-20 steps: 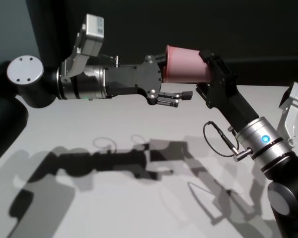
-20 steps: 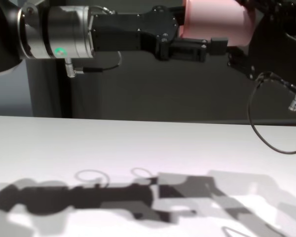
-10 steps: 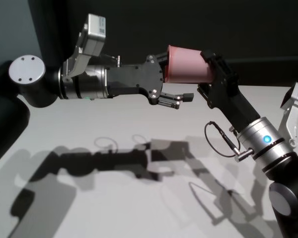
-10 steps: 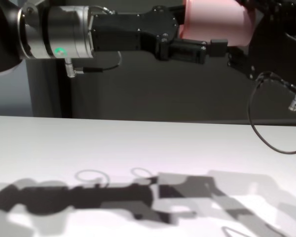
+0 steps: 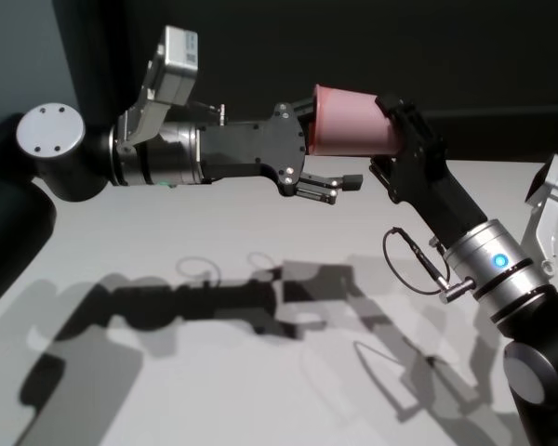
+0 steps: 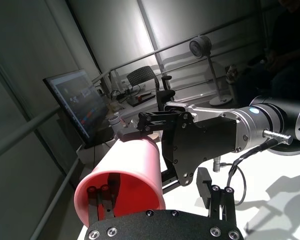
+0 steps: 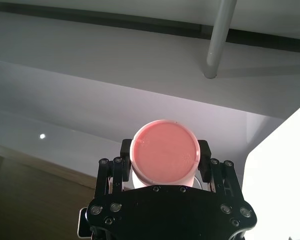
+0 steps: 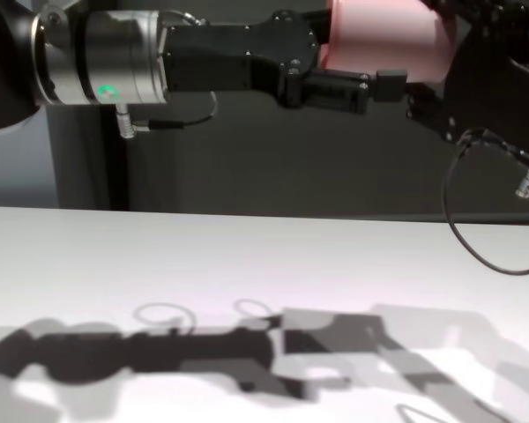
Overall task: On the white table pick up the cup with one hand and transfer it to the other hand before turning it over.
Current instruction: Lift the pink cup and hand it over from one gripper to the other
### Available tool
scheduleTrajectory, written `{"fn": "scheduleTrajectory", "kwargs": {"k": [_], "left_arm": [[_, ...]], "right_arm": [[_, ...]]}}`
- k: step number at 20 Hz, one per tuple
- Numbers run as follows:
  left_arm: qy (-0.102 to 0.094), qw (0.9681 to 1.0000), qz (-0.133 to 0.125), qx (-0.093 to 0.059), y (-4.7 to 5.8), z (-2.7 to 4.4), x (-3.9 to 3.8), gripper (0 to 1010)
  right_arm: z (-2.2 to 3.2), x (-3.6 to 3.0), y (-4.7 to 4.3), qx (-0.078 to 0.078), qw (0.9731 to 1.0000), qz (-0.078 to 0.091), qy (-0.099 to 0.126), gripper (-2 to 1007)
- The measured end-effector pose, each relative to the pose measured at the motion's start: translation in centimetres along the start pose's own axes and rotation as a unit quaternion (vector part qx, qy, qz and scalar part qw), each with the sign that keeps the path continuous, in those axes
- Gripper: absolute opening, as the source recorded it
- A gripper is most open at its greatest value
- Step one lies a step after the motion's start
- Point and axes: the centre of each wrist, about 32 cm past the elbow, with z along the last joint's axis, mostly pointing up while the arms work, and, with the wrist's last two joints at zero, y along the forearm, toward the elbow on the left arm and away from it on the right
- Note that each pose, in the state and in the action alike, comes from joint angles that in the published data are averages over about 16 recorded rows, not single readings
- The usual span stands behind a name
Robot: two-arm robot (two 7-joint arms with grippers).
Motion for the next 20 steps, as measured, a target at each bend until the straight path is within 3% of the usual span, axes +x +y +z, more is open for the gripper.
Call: {"fn": "scheduleTrajectory", "kwargs": {"k": [11, 15, 20], "left_arm": [[0.000, 1.0000, 0.008, 0.002, 0.6, -0.05, -0.61, 1001], [0.002, 0.9997, 0.022, 0.008, 1.9, -0.19, -1.23, 1001], [0.008, 0.9984, 0.053, 0.022, 4.6, -0.39, -2.40, 1001]], "right_arm": [[0.00, 0.00, 0.00, 0.000, 1.0000, 0.000, 0.000, 752], [0.00, 0.00, 0.00, 0.000, 1.0000, 0.000, 0.000, 752], [0.00, 0.00, 0.00, 0.000, 1.0000, 0.000, 0.000, 752]]}}
